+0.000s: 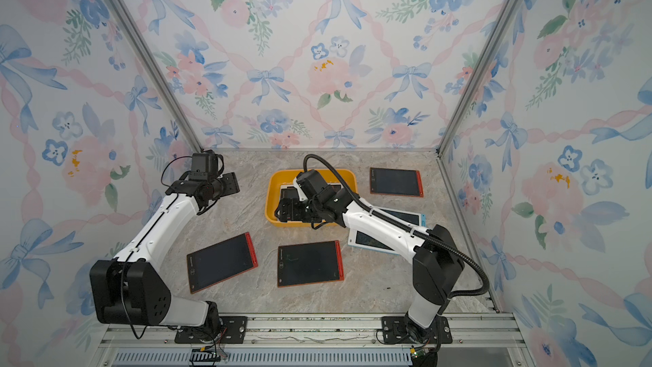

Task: Take out the writing tablet from the storage box
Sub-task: Place the writing tablet at the center of the board, then pick up the writing tablet from the storage box.

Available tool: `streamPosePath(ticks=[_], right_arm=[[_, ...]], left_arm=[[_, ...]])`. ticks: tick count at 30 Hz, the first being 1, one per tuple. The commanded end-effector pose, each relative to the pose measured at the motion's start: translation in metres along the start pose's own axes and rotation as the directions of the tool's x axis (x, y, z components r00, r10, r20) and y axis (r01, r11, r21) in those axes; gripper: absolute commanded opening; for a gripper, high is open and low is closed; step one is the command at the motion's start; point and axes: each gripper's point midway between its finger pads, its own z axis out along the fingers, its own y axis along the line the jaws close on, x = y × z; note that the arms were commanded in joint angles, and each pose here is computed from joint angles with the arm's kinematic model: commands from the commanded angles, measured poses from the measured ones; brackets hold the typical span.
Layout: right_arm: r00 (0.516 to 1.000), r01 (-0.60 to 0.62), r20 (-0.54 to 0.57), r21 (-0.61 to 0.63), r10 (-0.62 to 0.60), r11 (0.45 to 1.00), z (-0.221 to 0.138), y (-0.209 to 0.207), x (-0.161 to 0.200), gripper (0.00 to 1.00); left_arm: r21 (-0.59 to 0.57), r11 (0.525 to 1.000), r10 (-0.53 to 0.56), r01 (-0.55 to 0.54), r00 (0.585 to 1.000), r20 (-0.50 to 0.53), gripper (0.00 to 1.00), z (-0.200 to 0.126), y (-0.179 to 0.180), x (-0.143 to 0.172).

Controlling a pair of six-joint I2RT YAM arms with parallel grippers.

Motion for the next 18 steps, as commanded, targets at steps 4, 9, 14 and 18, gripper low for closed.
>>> streamPosePath(ticks=[4,9,14,18], right_arm=[[0.998,0.029,-0.051,0.177,-0.021,0.984,-0.019,-0.089,-0.028,0.97],[0.996,0.039,-0.086,0.222,-0.02,0.974,-0.012,-0.126,-0.048,0.97],[0.994,0.031,-0.111,0.278,0.0,0.96,-0.003,-0.161,-0.063,0.97],[0.99,0.043,-0.138,0.333,0.004,0.942,0.012,-0.183,-0.066,0.97]], left_arm=[[0.017,0.999,0.042,-0.041,0.997,-0.062,0.81,0.027,-0.036,0.024],[0.029,0.998,0.062,-0.06,0.993,-0.1,0.86,0.046,-0.055,0.039],[0.028,0.996,0.088,-0.086,0.988,-0.129,0.86,0.06,-0.069,0.051],[0.026,0.995,0.101,-0.098,0.983,-0.154,0.85,0.071,-0.076,0.062]])
